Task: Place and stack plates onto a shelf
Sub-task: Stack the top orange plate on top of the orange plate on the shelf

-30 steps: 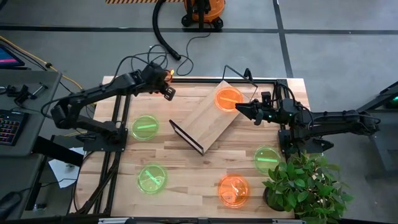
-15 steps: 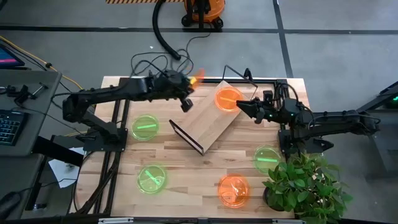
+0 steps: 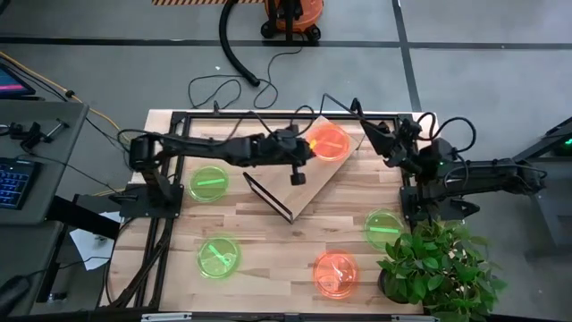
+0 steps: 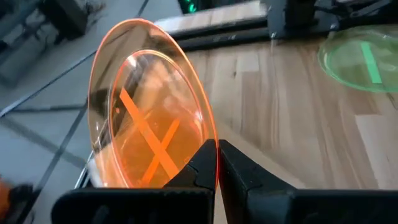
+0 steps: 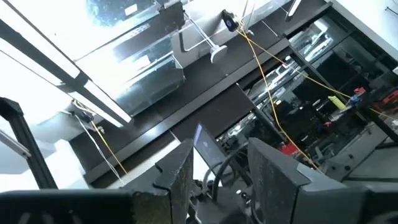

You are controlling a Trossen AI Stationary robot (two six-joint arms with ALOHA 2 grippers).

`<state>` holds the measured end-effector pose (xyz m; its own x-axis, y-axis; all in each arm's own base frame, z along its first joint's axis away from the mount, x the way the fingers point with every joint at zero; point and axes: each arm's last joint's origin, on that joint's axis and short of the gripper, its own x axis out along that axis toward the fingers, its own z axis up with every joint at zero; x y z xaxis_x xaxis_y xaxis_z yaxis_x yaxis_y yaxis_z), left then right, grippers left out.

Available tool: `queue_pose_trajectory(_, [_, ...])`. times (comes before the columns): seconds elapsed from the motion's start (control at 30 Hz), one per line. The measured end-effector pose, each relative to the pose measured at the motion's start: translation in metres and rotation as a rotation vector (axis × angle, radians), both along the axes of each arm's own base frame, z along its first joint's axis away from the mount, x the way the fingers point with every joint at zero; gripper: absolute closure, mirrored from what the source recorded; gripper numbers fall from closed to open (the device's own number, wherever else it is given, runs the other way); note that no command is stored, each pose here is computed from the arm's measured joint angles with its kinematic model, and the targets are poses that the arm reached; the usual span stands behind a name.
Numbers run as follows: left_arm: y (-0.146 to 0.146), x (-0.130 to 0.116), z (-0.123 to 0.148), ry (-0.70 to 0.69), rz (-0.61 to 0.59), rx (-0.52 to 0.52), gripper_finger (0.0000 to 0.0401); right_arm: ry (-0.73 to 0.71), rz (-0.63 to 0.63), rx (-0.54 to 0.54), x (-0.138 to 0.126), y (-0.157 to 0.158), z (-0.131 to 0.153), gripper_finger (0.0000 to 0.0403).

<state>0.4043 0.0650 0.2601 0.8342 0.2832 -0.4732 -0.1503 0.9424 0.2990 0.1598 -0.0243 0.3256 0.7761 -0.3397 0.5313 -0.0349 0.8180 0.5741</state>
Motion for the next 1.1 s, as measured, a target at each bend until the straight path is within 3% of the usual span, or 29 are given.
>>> queue_pose_trajectory(0.23, [0.003, 0.022, -0.035, 0.002, -0.055, 0.064, 0.0401, 0.01, 0.005, 0.008, 0.001, 0.0, -0.001, 0.0263])
queue_pose_trajectory(0.57, [0.006, 0.034, -0.071, 0.088, -0.121, 0.193, 0.0401, 0.04, 0.005, 0.011, 0.003, 0.0, -0.004, 0.0263])
queue_pose_trajectory(0.77, [0.009, 0.039, -0.078, 0.084, -0.095, 0.272, 0.0398, 0.054, 0.005, 0.013, 0.003, 0.0, -0.005, 0.0263])
queue_pose_trajectory(1.1, [0.026, 0.036, -0.078, 0.078, -0.052, 0.248, 0.037, 0.068, 0.013, 0.028, 0.004, 0.0, -0.006, 0.0263])
